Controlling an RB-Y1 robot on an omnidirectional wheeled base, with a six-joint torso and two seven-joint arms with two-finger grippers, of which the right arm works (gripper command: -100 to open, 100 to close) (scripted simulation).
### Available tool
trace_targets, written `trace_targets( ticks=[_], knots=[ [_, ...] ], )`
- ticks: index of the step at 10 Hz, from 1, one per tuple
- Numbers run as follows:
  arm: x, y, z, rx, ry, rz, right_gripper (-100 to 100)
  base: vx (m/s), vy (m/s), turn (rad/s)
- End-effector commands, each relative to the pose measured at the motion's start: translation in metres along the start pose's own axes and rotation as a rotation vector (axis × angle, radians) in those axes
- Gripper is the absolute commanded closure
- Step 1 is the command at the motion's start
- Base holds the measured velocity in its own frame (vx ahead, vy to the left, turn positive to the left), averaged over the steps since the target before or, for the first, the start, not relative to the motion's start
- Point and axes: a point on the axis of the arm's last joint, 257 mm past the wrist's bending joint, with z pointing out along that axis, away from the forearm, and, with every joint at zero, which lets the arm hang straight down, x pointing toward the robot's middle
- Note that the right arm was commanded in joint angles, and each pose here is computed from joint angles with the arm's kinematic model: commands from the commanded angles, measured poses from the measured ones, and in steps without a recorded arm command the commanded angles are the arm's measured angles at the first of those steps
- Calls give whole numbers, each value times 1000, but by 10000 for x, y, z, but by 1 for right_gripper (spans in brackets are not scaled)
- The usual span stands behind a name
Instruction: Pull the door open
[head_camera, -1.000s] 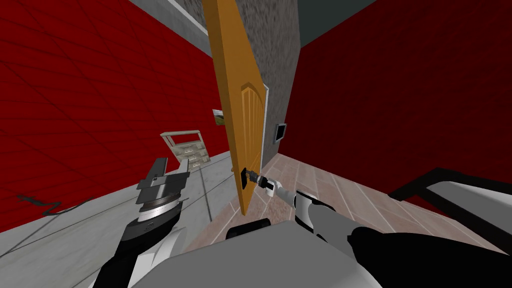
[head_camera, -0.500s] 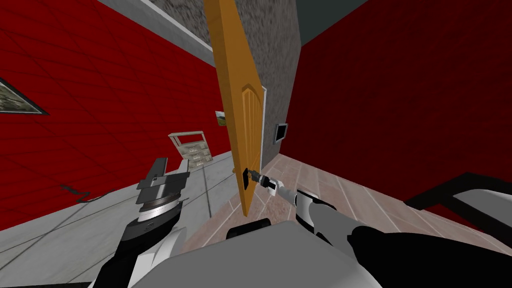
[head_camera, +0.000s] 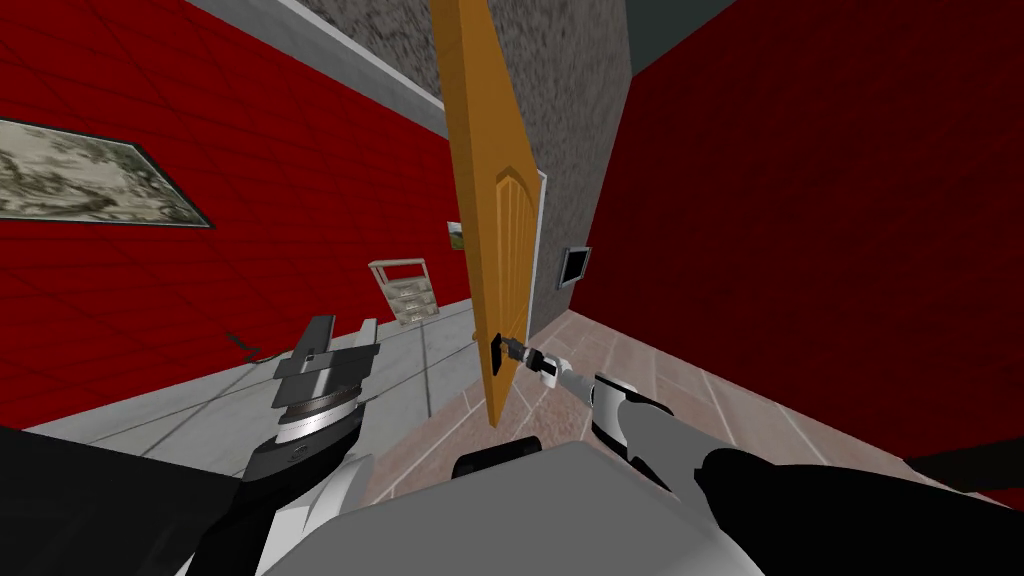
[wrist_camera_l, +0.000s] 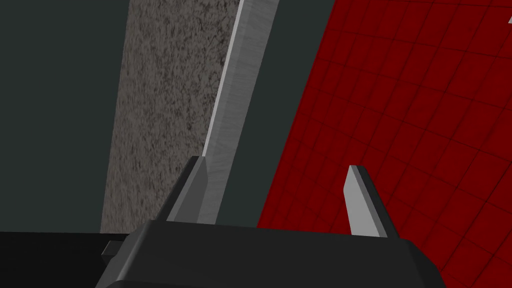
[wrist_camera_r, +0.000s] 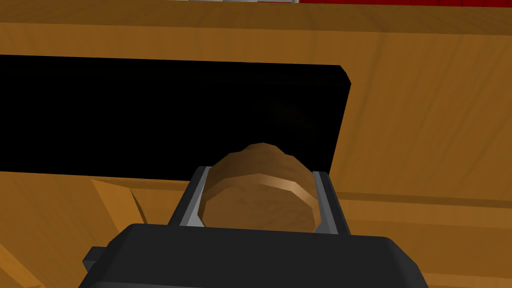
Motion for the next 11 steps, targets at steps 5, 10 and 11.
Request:
trace_targets(
  ticks=[5, 10, 11],
  knots=[
    [-364, 87, -240, -7, -31, -7, 100, -59, -2, 247],
    [-126, 88, -326, -6, 72, -16, 100, -55, -143, -2],
    [-49, 90, -349, -7, 103, -16, 100, -38, -203, -33]
  ],
)
